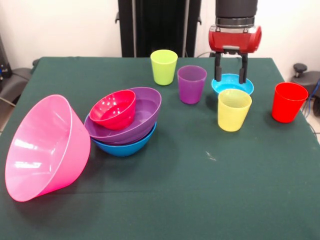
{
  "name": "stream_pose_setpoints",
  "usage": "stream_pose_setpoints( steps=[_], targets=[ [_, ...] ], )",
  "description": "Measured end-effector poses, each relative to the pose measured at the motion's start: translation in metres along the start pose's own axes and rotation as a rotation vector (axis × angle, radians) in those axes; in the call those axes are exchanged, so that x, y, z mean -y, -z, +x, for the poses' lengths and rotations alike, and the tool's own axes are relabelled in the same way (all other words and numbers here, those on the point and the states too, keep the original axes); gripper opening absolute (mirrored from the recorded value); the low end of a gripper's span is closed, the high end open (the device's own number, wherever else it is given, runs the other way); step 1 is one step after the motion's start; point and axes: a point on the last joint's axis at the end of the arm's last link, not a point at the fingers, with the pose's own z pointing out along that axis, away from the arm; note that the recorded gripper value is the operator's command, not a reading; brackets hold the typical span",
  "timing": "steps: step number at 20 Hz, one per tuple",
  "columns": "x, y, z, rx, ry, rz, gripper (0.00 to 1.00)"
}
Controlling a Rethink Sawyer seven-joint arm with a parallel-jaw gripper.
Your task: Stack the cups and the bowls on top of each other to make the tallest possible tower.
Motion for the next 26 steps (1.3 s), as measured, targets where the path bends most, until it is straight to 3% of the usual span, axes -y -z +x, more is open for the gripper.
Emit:
stream_pose_setpoints(
  steps=[7, 26],
  targets=[
    [0.009, -0.019, 0.018, -0.049, -0.005, 0.022, 1.0],
    [0.023, -0.043, 0.043, -0.113, -0.012, 0.05, 1.0]
  ],
)
